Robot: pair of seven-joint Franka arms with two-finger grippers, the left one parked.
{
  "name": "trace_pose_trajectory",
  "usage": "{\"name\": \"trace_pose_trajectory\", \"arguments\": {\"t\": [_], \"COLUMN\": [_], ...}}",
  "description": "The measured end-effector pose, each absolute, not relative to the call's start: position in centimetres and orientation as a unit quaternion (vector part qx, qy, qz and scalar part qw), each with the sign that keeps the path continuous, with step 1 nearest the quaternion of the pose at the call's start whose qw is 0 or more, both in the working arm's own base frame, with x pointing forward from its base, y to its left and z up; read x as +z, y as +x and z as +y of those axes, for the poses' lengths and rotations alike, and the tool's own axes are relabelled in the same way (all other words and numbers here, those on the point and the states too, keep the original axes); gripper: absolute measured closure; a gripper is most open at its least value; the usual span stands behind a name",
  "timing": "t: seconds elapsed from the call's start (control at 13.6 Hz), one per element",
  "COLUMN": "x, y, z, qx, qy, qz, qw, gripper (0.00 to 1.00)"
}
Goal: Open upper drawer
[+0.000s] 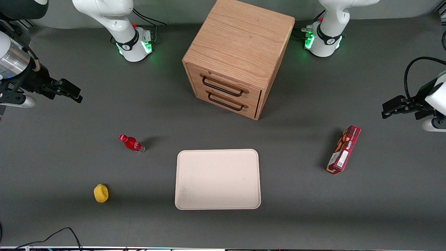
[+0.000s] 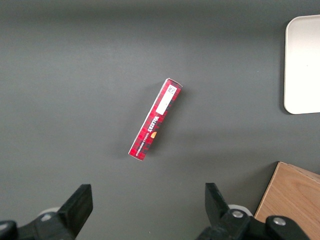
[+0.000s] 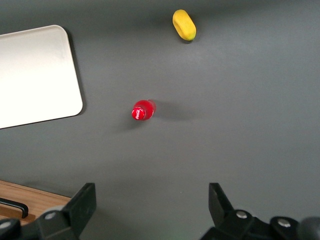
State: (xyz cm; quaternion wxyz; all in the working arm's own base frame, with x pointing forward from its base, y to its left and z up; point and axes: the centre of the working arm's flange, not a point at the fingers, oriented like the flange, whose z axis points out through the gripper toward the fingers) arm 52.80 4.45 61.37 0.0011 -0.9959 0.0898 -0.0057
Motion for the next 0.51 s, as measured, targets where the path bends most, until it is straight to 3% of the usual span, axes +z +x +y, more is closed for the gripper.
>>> {"name": "trace_pose_trajectory", "arguments": {"t": [0.51], "x": [61.73], "y": [52.97], "z": [5.02], "qx": [-0.010], "qy": [-0.997], "qz": [0.076], "qw": [0.002], "gripper": [0.00]}}
